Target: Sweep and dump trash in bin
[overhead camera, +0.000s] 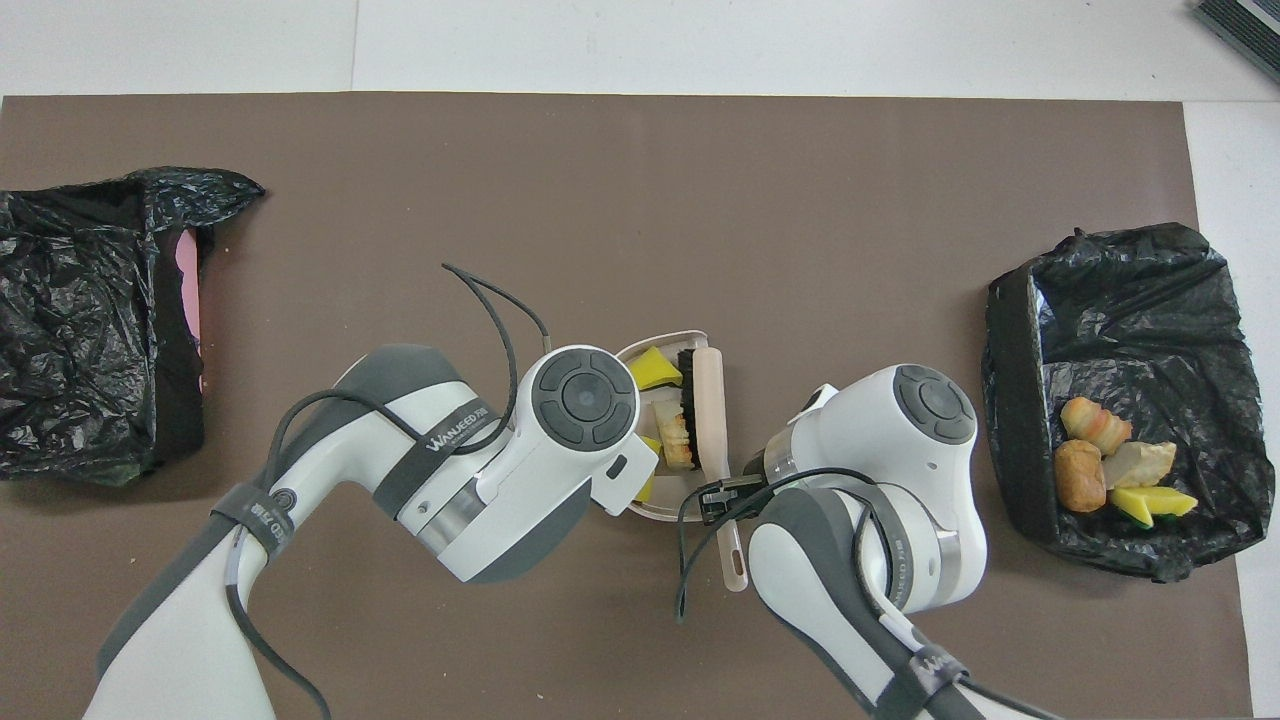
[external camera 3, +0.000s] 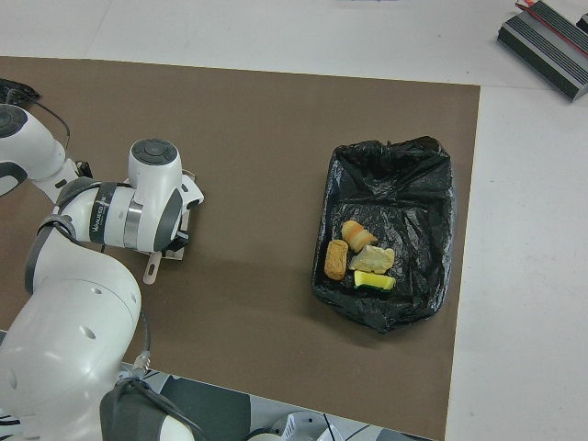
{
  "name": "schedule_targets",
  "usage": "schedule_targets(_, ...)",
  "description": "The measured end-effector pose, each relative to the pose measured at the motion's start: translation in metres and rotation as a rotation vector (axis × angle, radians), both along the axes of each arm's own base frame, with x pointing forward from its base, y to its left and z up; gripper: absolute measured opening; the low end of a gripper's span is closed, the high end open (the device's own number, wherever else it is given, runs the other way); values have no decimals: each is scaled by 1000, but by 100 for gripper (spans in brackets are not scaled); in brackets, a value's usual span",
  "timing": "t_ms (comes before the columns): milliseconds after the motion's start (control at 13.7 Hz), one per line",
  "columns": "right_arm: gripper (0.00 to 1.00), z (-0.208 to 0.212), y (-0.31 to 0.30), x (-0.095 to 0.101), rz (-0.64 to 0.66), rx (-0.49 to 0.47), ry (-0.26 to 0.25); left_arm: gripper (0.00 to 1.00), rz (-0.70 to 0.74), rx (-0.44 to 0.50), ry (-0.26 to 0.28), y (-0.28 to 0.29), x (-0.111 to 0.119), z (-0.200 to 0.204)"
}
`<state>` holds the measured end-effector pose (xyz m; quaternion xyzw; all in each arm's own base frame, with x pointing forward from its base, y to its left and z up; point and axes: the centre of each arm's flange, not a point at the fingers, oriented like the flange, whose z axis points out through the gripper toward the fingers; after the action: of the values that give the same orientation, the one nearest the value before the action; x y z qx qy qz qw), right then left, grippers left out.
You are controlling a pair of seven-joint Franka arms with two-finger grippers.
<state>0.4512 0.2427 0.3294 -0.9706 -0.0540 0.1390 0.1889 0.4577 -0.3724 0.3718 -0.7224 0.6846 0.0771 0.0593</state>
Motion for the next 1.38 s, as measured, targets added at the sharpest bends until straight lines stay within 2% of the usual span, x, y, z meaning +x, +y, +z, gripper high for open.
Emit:
schedule_targets(146,26,15,-5,-2,52,-48,-18,31,-1,1,1,0,0,0)
schedule_targets(291,26,39,-14,-9,91,-173,-36,31,-9,3,4,1,0,0)
schedule_targets(510,26,77,-23,-26,62,-366,-69,31,-27,2,6,2,1,1)
schedule_targets(874,26,82,-8,-37,32,-404,-74,31,-66,-1,11,4,3,2)
schedule_targets(1384,26,82,-6,-38,31,-402,-72,31,-147,-68,18,58,44,20)
